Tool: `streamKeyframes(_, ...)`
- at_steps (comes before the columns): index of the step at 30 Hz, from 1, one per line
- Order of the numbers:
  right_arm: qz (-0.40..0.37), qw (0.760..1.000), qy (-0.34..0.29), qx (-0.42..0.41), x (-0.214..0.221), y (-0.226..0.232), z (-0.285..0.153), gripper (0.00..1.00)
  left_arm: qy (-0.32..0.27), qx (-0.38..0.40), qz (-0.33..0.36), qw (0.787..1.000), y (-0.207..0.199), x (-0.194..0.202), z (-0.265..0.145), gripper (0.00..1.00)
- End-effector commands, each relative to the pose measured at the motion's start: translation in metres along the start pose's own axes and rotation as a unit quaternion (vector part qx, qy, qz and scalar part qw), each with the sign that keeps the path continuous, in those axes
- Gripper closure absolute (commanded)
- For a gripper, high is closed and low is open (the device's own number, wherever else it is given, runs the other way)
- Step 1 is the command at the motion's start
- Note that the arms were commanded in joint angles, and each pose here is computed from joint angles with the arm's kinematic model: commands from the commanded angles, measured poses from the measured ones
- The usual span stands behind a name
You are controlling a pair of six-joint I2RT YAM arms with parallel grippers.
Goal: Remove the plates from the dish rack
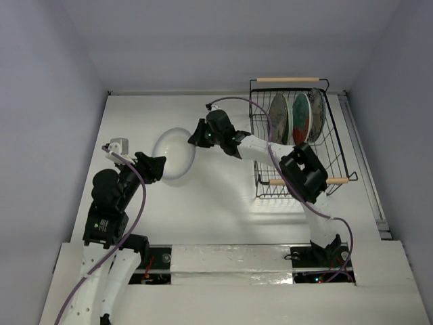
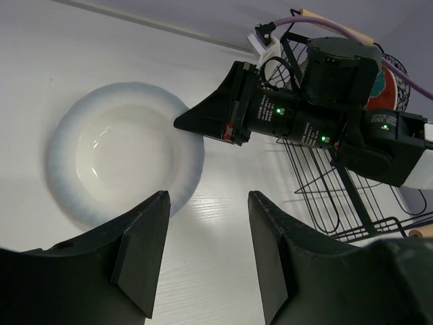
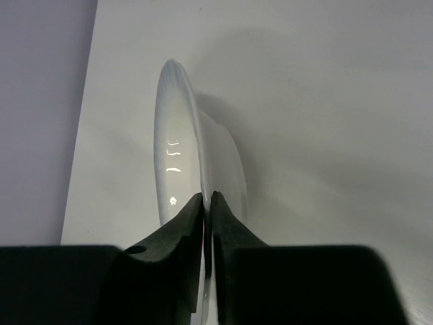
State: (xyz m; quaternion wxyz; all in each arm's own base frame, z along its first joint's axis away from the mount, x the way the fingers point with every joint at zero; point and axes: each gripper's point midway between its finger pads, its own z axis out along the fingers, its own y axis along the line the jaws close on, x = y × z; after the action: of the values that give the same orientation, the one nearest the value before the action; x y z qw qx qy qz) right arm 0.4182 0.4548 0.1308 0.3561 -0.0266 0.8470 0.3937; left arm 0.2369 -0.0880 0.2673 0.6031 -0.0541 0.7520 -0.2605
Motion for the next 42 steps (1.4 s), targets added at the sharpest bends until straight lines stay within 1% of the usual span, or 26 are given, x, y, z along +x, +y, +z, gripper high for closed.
streamKeyframes(1,0.008,0.999,-0.033,-0.013,-0.003,-0.001,0.009,0.81,-0.017,0.014,0.001,1.0,-0.006,-0.009,0.0,0.54)
streamKeyframes(3,0.004,0.999,-0.022,-0.025,0.011,0.0,0.006,0.73,-0.018,0.014,0.001,1.0,-0.006,-0.009,-0.001,0.54)
streamKeyframes(4,0.003,1.0,-0.023,-0.02,0.012,-0.002,0.005,0.67,-0.018,0.014,0.001,1.0,-0.006,-0.009,-0.001,0.53)
streamKeyframes(7,-0.008,1.0,-0.021,-0.001,0.014,-0.01,0.003,0.59,-0.02,0.015,0.0,1.0,-0.007,-0.01,-0.002,0.53)
streamKeyframes(12,-0.024,0.999,-0.025,0.015,0.009,-0.013,-0.007,0.51,-0.021,0.018,0.001,1.0,-0.008,-0.009,-0.002,0.53)
streamKeyframes(13,-0.03,0.999,-0.024,0.011,0.01,-0.007,-0.01,0.44,-0.021,0.018,0.001,1.0,-0.008,-0.009,-0.002,0.53)
streamKeyframes(15,-0.047,0.998,-0.032,0.018,0.003,-0.006,-0.014,0.34,-0.02,0.019,0.001,1.0,-0.008,-0.009,-0.002,0.53)
streamKeyframes(16,-0.054,0.998,-0.03,0.018,0.003,0.0,-0.019,0.27,-0.019,0.021,0.001,1.0,-0.008,-0.009,-0.002,0.53)
streamKeyframes(17,-0.065,0.997,-0.042,0.023,-0.006,0.003,-0.023,0.23,-0.021,0.022,0.002,1.0,-0.009,-0.01,-0.003,0.53)
streamKeyframes(19,-0.077,0.995,-0.049,0.028,-0.015,0.007,-0.031,0.18,-0.02,0.022,0.002,1.0,-0.009,-0.009,-0.003,0.53)
streamKeyframes(21,-0.092,0.993,-0.07,0.023,-0.034,0.021,-0.045,0.17,-0.021,0.022,0.001,1.0,-0.009,-0.009,-0.003,0.53)
streamKeyframes(22,-0.097,0.992,-0.072,0.03,-0.038,0.022,-0.05,0.18,-0.021,0.022,0.001,1.0,-0.009,-0.009,-0.003,0.53)
streamKeyframes(24,-0.111,0.987,-0.109,0.039,-0.064,0.033,-0.074,0.26,-0.018,0.021,0.001,1.0,-0.009,-0.009,-0.002,0.53)
streamKeyframes(25,-0.115,0.985,-0.121,0.047,-0.071,0.034,-0.083,0.46,-0.017,0.021,0.0,1.0,-0.008,-0.008,-0.002,0.53)
streamKeyframes(26,-0.119,0.981,-0.139,0.068,-0.082,0.031,-0.095,0.63,-0.018,0.022,0.001,1.0,-0.009,-0.008,-0.002,0.53)
streamKeyframes(27,-0.134,0.975,-0.163,0.074,-0.099,0.04,-0.118,0.77,-0.016,0.022,0.0,1.0,-0.009,-0.008,-0.001,0.53)
streamKeyframes(28,-0.14,0.971,-0.169,0.095,-0.103,0.034,-0.13,0.97,-0.017,0.023,0.001,1.0,-0.009,-0.008,-0.001,0.53)
streamKeyframes(29,-0.147,0.962,-0.192,0.124,-0.115,0.028,-0.144,1.0,-0.017,0.025,0.001,1.0,-0.01,-0.008,-0.001,0.53)
streamKeyframes(30,-0.16,0.956,-0.204,0.139,-0.123,0.026,-0.158,1.0,-0.017,0.024,0.001,1.0,-0.009,-0.008,-0.001,0.53)
streamKeyframes(31,-0.162,0.949,-0.221,0.157,-0.135,0.022,-0.183,1.0,-0.017,0.025,0.001,1.0,-0.01,-0.008,-0.002,0.53)
streamKeyframes(33,-0.167,0.932,-0.245,0.207,-0.155,0.003,-0.211,1.0,-0.018,0.026,0.001,0.999,-0.01,-0.009,-0.002,0.53)
streamKeyframes(34,-0.167,0.928,-0.248,0.223,-0.161,-0.004,-0.23,1.0,-0.017,0.026,0.001,1.0,-0.01,-0.008,-0.002,0.53)
streamKeyframes(35,-0.164,0.921,-0.251,0.247,-0.17,-0.022,-0.242,1.0,-0.017,0.026,0.001,1.0,-0.01,-0.008,-0.002,0.53)
streamKeyframes(37,-0.163,0.917,-0.243,0.271,-0.172,-0.04,-0.257,1.0,-0.016,0.027,0.001,1.0,-0.01,-0.007,-0.002,0.53)
streamKeyframes(38,-0.158,0.912,-0.251,0.285,-0.178,-0.049,-0.271,1.0,-0.014,0.026,0.0,1.0,-0.01,-0.007,-0.001,0.53)
streamKeyframes(42,-0.14,0.896,-0.244,0.345,-0.174,-0.096,-0.291,1.0,-0.013,0.027,0.0,1.0,-0.01,-0.006,0.0,0.53)
